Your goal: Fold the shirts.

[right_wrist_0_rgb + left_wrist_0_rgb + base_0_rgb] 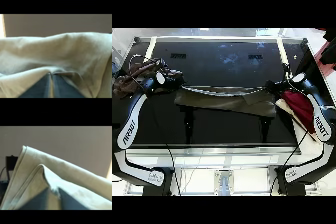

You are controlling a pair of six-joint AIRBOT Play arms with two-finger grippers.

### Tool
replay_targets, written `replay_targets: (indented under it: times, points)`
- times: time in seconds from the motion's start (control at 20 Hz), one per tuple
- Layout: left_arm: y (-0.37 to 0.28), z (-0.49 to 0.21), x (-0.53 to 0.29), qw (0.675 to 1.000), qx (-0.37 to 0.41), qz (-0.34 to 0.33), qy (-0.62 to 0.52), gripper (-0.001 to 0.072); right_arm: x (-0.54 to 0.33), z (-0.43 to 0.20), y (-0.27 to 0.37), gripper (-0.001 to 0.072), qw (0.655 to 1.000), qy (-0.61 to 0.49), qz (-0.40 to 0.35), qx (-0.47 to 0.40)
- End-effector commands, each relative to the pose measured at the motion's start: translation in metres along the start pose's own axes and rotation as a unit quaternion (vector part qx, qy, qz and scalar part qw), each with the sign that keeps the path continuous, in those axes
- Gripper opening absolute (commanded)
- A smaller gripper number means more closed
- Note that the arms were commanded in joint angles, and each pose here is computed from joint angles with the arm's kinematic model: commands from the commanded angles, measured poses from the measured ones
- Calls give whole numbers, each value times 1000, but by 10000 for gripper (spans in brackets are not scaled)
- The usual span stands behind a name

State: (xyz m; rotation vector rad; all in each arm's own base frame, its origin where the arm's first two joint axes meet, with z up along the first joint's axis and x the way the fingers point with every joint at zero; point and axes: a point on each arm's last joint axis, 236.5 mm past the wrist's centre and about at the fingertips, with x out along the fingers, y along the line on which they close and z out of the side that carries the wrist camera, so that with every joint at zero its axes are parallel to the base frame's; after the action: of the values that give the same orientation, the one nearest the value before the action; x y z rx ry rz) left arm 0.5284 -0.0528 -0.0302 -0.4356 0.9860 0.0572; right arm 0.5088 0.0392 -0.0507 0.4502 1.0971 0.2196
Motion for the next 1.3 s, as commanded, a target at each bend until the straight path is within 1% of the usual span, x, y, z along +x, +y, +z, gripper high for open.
replay_targets:
  times: [0.0, 0.05, 0.15, 0.3, 0.4, 0.5, 0.55, 0.65, 0.85, 0.95, 1.0, 1.1, 1.2, 1.25]
  points:
    - [-22, 19, -2, 999, -17, -41, -27, 668, -4, 10, -4, 368, 1000, -9, -5, -18]
    - [-32, 31, -9, 998, -12, -55, -40, 670, -12, 14, -6, 397, 1000, -6, -8, -25]
    - [-48, 57, -27, 995, 7, -71, -69, 669, -28, 13, -18, 397, 999, 14, -22, -36]
    - [-77, 90, -57, 987, 37, -107, -113, 648, -37, -6, -47, 421, 998, 57, -31, 9]
    - [-106, 102, -76, 976, 65, -157, -133, 648, -33, -16, -58, 507, 996, 77, -22, 34]
    - [-133, 108, -93, 963, 84, -211, -148, 649, -23, -25, -59, 555, 994, 94, 0, 58]
    - [-144, 109, -100, 956, 92, -233, -154, 649, -17, -28, -61, 562, 993, 100, 6, 56]
    - [-156, 108, -107, 946, 113, -258, -162, 650, -7, -31, -69, 616, 993, 103, 3, 52]
    - [-161, 96, -107, 938, 165, -264, -152, 650, 6, -28, -80, 616, 994, 92, -3, 62]
    - [-168, 86, -106, 933, 191, -269, -142, 649, 14, -32, -78, 616, 993, 97, 9, 71]
    - [-172, 81, -105, 932, 196, -272, -137, 649, 18, -33, -74, 615, 992, 99, 20, 81]
    - [-183, 71, -105, 928, 210, -277, -132, 649, 26, -41, -53, 596, 988, 114, 71, 82]
    - [-200, 58, -105, 919, 240, -284, -130, 639, 29, -47, -30, 467, 983, 127, 112, 70]
    - [-207, 51, -104, 915, 253, -287, -126, 519, 29, -48, -24, 374, 982, 132, 120, 67]
